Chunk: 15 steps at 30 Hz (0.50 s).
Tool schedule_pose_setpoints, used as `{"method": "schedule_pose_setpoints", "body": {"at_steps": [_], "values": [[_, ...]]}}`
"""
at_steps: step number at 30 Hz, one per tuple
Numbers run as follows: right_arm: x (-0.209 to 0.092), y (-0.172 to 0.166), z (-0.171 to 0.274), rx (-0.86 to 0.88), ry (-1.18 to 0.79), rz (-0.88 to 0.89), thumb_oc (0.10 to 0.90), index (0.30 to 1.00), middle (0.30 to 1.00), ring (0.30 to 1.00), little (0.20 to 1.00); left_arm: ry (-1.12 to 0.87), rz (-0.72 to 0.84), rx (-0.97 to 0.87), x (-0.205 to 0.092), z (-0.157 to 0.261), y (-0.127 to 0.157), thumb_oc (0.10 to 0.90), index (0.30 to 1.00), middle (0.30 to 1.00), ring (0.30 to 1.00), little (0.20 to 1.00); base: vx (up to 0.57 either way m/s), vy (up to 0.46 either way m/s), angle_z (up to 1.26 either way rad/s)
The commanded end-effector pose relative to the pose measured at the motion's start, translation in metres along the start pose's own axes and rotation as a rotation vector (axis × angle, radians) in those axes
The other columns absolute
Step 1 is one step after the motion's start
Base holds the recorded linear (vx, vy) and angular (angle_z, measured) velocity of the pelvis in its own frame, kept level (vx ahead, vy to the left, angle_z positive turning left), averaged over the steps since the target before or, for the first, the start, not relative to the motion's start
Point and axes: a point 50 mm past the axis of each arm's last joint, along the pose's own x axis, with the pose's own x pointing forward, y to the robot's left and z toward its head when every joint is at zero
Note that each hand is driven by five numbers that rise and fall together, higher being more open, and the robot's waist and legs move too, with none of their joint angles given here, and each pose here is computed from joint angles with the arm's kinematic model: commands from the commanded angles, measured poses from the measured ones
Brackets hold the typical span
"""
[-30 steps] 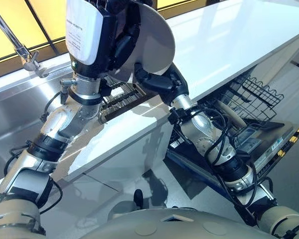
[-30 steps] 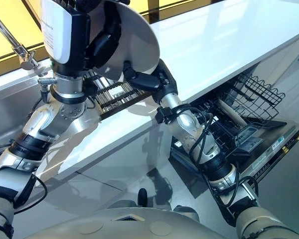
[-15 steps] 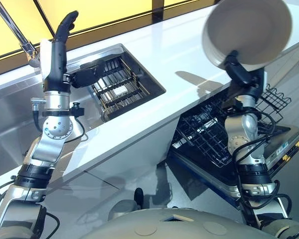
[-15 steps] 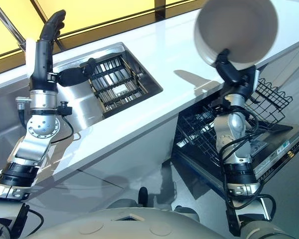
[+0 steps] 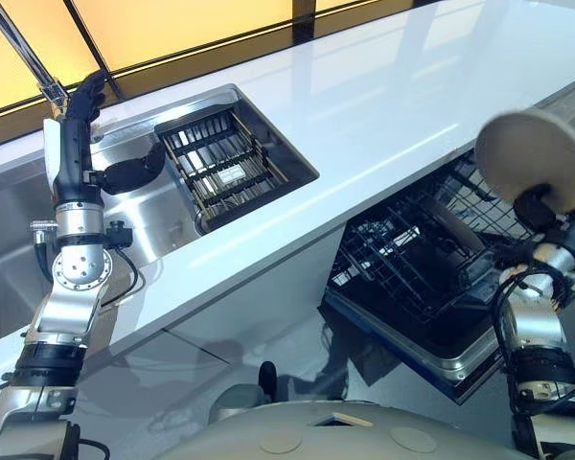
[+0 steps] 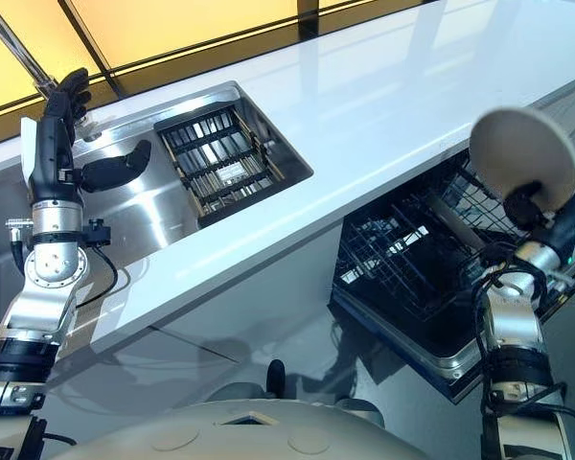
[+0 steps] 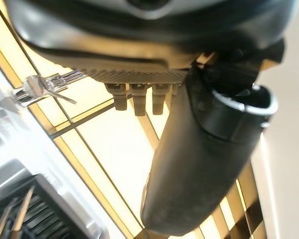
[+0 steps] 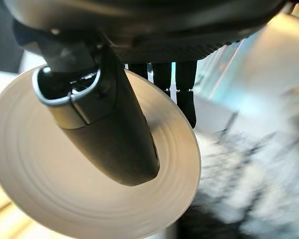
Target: Pick up plates and place into dishwasher.
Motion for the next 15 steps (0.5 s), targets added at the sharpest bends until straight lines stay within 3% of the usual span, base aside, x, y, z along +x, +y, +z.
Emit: {"method": "schedule_pose_setpoints", "body": {"at_steps": [1, 8, 15], "values": [[0.023, -0.015, 0.044, -0.050, -0.240, -0.047, 0.100, 0.300, 0.300, 0.300, 0.200, -0.177, 0.137, -0.047, 0.023, 0.034, 0.030, 0.800, 0.900, 0.900, 0.900, 0.900, 0.00, 0.000, 0.00], [0.014, -0.003, 0.017, -0.216, -0.180, 0.085, 0.100, 0.300, 0.300, 0.300, 0.200, -0.176, 0.131, -0.041, 0.021, 0.035, 0.034, 0.800, 0.900, 0.900, 0.900, 0.900, 0.00, 0.000, 0.00], [-0.001, 0.019, -0.001, -0.205, -0.057, 0.233, 0.100, 0.300, 0.300, 0.300, 0.200, -0.184, 0.121, -0.026, 0.019, 0.036, 0.034, 0.800, 0.900, 0.900, 0.900, 0.900, 0.01, -0.012, 0.06]]}}
